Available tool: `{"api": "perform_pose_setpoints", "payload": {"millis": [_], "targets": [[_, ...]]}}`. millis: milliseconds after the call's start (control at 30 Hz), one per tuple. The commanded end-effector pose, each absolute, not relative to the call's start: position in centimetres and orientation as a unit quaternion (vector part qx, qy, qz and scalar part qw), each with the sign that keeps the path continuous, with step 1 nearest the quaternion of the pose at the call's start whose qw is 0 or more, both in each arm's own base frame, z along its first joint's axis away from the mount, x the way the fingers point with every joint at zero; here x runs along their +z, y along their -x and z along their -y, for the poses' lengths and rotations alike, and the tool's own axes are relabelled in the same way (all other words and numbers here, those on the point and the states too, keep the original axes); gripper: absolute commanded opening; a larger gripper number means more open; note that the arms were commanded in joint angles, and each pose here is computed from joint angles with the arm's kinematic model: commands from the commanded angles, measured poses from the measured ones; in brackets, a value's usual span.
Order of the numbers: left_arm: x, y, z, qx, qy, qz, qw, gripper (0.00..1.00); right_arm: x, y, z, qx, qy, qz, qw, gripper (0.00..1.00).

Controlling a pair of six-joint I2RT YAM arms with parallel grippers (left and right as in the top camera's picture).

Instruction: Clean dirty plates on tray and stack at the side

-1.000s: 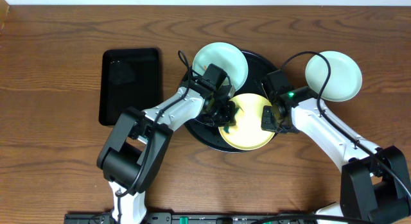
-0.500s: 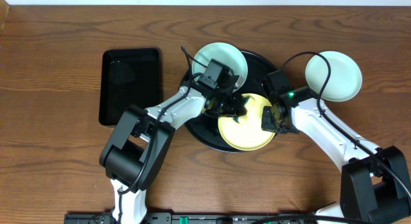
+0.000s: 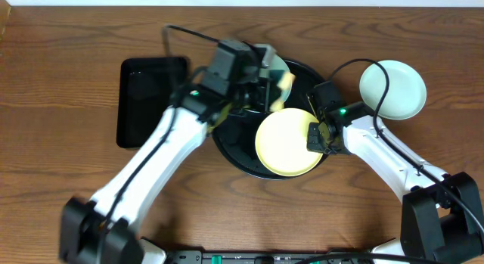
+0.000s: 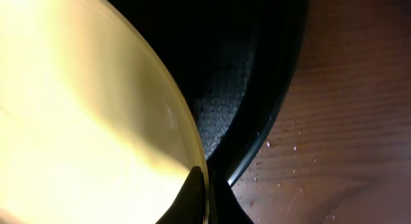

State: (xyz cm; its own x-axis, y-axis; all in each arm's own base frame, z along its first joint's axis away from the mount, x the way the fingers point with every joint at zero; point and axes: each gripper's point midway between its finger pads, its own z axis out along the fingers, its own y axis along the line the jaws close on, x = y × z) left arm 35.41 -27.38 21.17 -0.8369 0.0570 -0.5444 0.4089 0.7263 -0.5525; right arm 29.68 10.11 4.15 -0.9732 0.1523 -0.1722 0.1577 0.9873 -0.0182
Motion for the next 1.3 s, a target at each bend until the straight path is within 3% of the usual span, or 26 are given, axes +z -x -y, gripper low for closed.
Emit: {"api": "perform_pose_setpoints", "payload": {"millis": [0,300,600,1000,1133,1267], "targets": [[21.3,-36.6,23.1,-0.249,-0.111,-0.915,0.298,0.08,8.1,-32.4,-9.6,-0.035,-0.047,-0.985,0.16,0.01],[19.1,-35.3,17.4,-0.168,-0.056,-0.952,0.25,0.08,20.5,-36.2,-8.7,-0.085,0.025,-0.935,0.344,0.01],[18.7,-35.5,15.5,-0.156,-0.032,-0.958,0.24,0.07,27.3,-34.2,-8.5,-0.258,0.056,-0.855,0.445,0.01],[18.4,-35.1,15.2,-0.152,-0.03,-0.961,0.23,0.08,29.7,-32.5,-10.6,-0.313,0.055,-0.809,0.494,0.01],[18.4,-35.1,15.2,-0.153,-0.03,-0.96,0.231,0.07,28.1,-33.3,-10.6,-0.252,0.034,-0.839,0.481,0.01],[18.5,-35.0,15.3,-0.156,-0.031,-0.96,0.229,0.08,25.3,-35.1,-11.2,-0.12,0.031,-0.892,0.435,0.01]]}}
